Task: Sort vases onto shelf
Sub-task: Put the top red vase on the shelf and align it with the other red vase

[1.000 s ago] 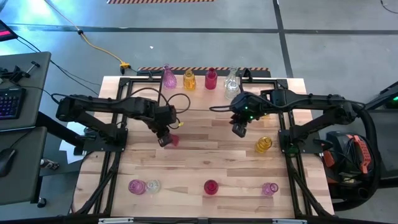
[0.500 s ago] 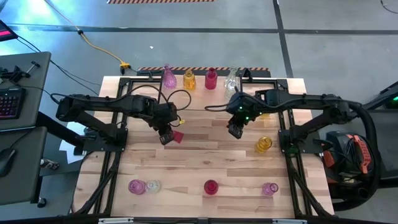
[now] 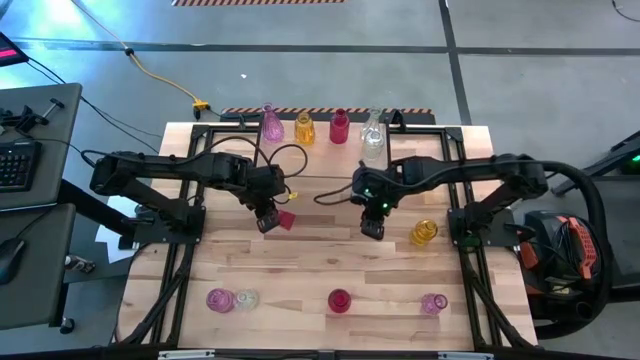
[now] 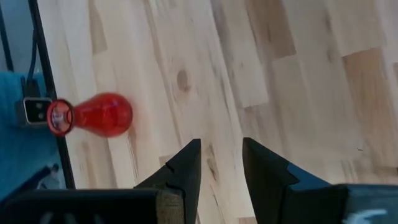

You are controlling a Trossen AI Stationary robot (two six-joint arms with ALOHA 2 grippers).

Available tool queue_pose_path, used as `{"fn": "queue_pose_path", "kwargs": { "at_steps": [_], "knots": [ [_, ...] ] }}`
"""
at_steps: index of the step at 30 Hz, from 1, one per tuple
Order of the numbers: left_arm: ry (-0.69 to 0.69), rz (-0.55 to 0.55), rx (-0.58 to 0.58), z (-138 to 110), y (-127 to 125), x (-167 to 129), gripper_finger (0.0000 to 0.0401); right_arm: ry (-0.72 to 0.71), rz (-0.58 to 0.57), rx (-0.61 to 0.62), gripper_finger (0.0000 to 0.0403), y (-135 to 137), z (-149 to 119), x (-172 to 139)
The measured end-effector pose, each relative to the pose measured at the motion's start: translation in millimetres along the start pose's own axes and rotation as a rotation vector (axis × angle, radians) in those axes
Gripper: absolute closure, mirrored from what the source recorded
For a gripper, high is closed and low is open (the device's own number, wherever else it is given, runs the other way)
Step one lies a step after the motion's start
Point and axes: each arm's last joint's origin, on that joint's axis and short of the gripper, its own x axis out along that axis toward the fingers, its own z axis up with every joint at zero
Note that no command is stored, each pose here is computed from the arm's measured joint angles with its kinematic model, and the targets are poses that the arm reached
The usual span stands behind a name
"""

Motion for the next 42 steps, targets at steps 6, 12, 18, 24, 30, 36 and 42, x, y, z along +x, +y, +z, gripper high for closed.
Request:
{"fn": "queue_pose_path", "kwargs": {
  "at_steps": [6,12,18,24,30,36,42],
  "knots": [
    [-0.011,0.001,0.004,1.1,0.2,0.0,0.0386,-0.037,-0.015,-0.025,0.0304,1.5,2.9,0.5],
    [-0.090,-0.068,0.034,11.7,-4.9,-10.2,0.0385,-0.149,0.016,-0.105,0.0304,5.2,13.7,-0.5],
    [-0.133,-0.084,0.041,18.1,-7.6,-20.5,0.0385,-0.175,0.021,-0.127,0.0304,6.1,16.1,-0.9],
    [-0.190,-0.075,0.040,26.5,-5.5,-33.6,0.0385,-0.121,0.017,-0.035,0.0304,4.5,11.2,-0.2],
    [-0.283,-0.079,0.009,41.6,2.8,-59.3,0.0385,-0.116,0.016,-0.029,0.0304,4.3,10.7,-0.2],
    [-0.391,-0.076,-0.019,55.9,15.3,-81.8,0.0385,-0.108,0.022,0.032,0.0304,4.2,10.0,-0.3],
    [-0.527,-0.072,-0.021,71.6,27.3,-94.4,0.0384,-0.077,0.078,0.083,0.0304,5.7,8.6,-0.2]
  ]
}}
